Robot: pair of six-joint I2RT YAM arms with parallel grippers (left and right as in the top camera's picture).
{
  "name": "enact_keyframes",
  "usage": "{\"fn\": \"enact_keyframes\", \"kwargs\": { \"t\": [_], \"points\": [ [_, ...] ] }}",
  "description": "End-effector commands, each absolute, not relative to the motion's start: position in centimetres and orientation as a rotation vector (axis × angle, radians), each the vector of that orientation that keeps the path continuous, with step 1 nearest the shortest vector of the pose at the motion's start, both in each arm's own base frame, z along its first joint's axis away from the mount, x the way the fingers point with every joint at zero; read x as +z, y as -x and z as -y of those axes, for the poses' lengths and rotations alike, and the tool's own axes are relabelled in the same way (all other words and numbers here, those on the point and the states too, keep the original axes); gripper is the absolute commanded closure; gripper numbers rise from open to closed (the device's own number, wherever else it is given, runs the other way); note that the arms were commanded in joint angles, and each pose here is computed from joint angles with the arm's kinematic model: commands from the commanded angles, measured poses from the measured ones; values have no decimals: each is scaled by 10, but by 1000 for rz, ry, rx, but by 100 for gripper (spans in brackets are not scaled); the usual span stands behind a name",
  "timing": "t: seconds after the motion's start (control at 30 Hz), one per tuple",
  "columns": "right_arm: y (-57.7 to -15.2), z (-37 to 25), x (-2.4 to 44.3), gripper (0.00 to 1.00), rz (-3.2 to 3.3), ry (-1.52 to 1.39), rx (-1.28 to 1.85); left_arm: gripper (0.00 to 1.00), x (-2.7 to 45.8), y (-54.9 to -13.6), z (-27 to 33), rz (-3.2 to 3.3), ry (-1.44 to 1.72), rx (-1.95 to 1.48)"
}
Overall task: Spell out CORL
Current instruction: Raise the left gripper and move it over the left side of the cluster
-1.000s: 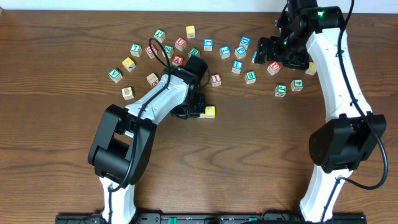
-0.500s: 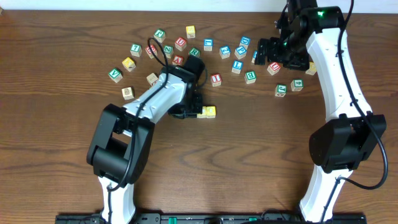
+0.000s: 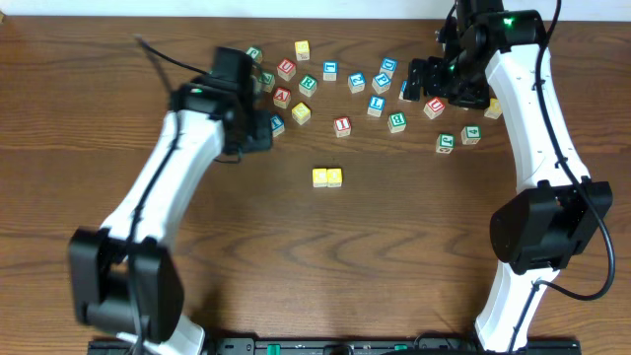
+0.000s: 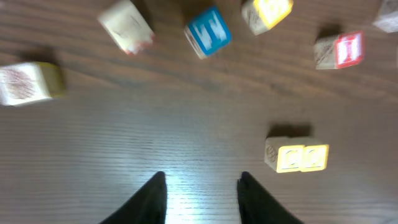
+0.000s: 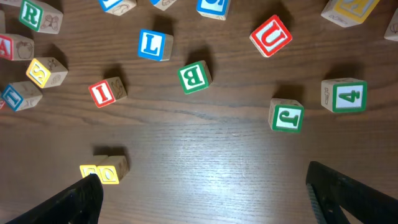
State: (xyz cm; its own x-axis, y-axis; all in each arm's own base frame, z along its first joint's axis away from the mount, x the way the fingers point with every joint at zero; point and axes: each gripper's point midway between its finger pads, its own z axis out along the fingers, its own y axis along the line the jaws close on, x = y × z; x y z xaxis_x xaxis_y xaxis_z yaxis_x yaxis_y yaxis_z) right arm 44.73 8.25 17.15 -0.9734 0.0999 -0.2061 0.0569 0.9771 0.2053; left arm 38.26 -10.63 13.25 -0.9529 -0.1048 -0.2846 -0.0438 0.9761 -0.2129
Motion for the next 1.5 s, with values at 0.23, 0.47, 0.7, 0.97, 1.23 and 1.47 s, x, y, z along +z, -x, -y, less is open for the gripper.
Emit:
{"fn": "enact_keyframes", "kwargs": {
  "t": [0.23, 0.47, 0.7, 0.97, 1.23, 1.47],
  "points": [
    [-456, -91, 178, 1, -2870, -81, 357, 37, 209, -387, 57, -2604, 194, -277],
    [-456, -112, 179, 1, -2853, -1, 368, 35, 211, -389, 38, -2589, 257, -260],
    [-456, -136, 181, 1, -2830, 72, 377, 35, 203, -392, 26, -2597, 285, -170],
    [-453, -139, 180, 1, -2838, 86, 369, 33, 194, -401, 17, -2598, 305, -95],
    [-453, -139, 180, 1, -2839, 85, 369, 25, 185, -410, 18, -2599, 304, -96],
    [-453, -140, 180, 1, -2838, 85, 369, 24, 169, -414, 19, -2639, 304, -90]
  ]
}}
